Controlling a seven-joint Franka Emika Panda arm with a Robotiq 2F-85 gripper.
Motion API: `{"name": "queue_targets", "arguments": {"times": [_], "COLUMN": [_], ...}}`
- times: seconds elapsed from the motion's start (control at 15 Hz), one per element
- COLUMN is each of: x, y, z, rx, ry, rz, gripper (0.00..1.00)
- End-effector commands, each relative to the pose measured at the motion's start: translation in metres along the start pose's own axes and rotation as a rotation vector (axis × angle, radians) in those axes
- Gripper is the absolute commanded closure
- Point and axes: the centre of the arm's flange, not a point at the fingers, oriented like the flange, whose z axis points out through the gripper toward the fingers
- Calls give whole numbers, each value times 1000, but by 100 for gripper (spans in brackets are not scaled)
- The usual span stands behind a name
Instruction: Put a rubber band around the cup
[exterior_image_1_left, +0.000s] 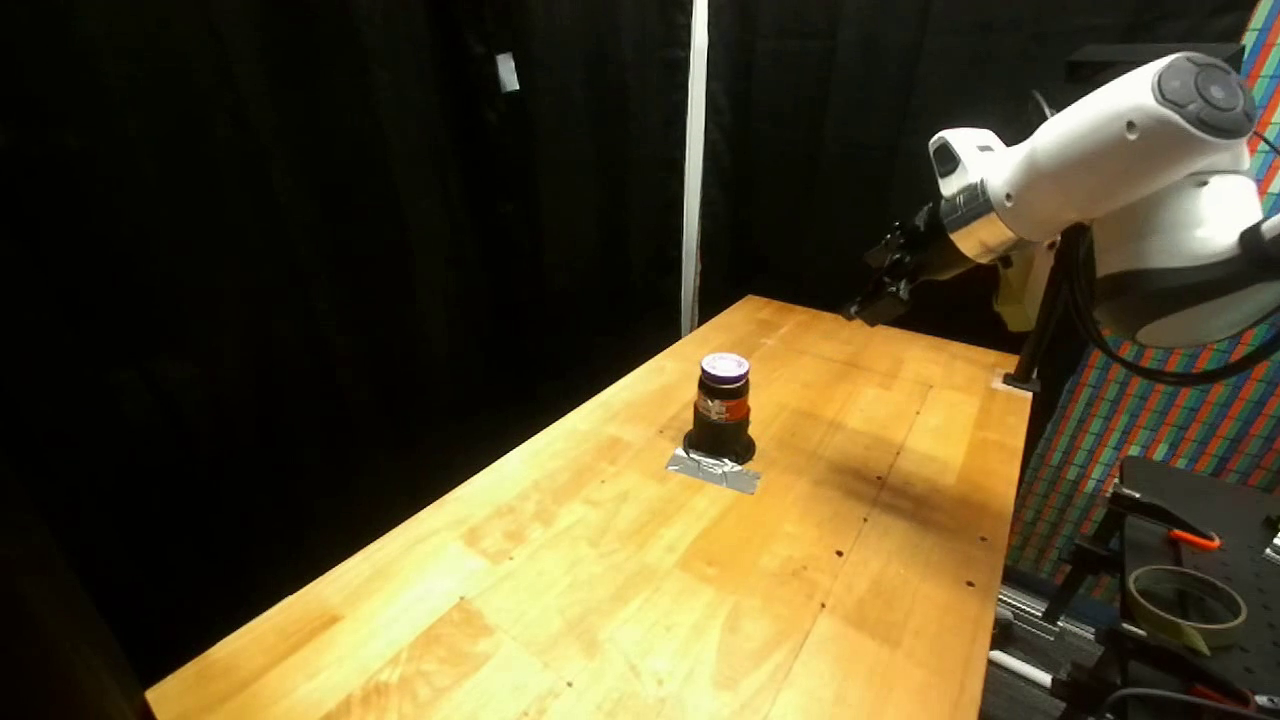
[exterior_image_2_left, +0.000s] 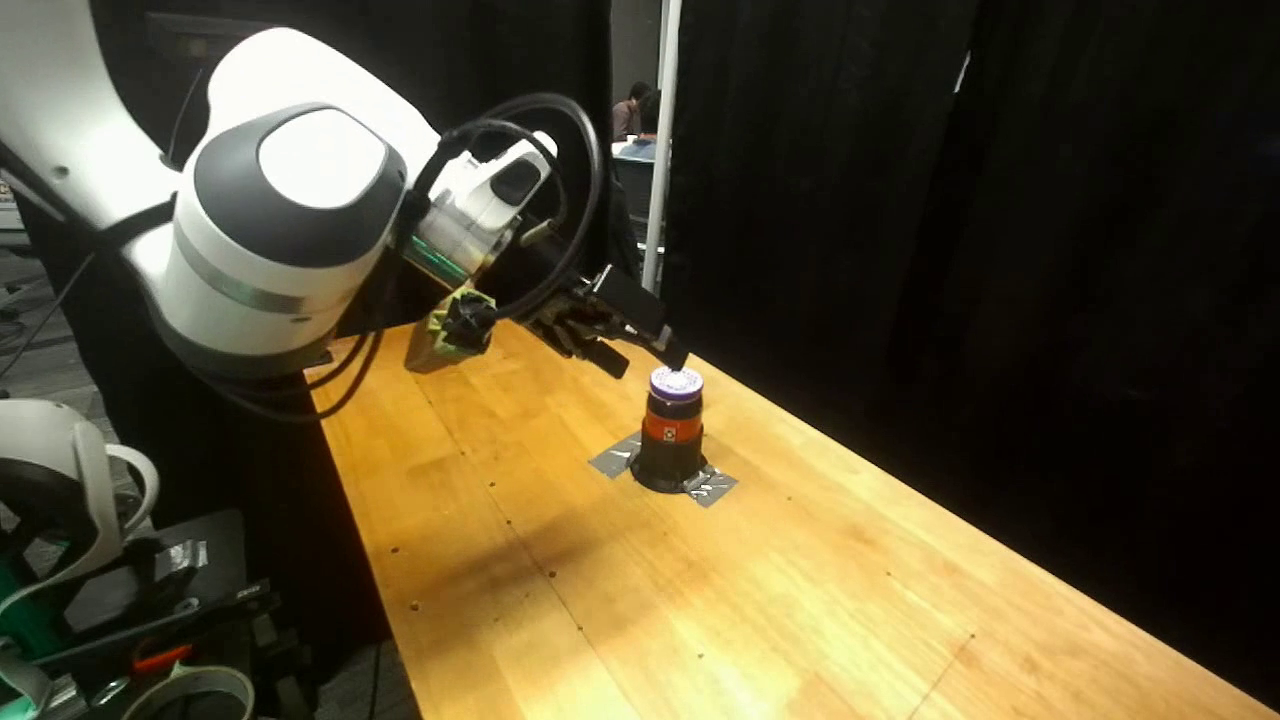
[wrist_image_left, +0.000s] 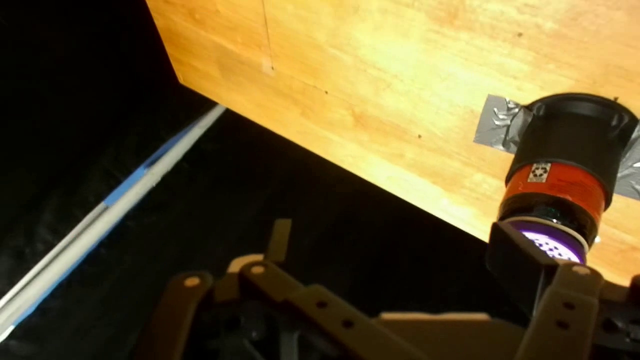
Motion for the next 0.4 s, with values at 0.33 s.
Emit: {"name": "queue_targets", "arguments": {"times": [0.33], "x": [64], "y": [36], "z": [-78], "rx": [110], "ry": [-238], "rz": [104], "gripper": [0]}}
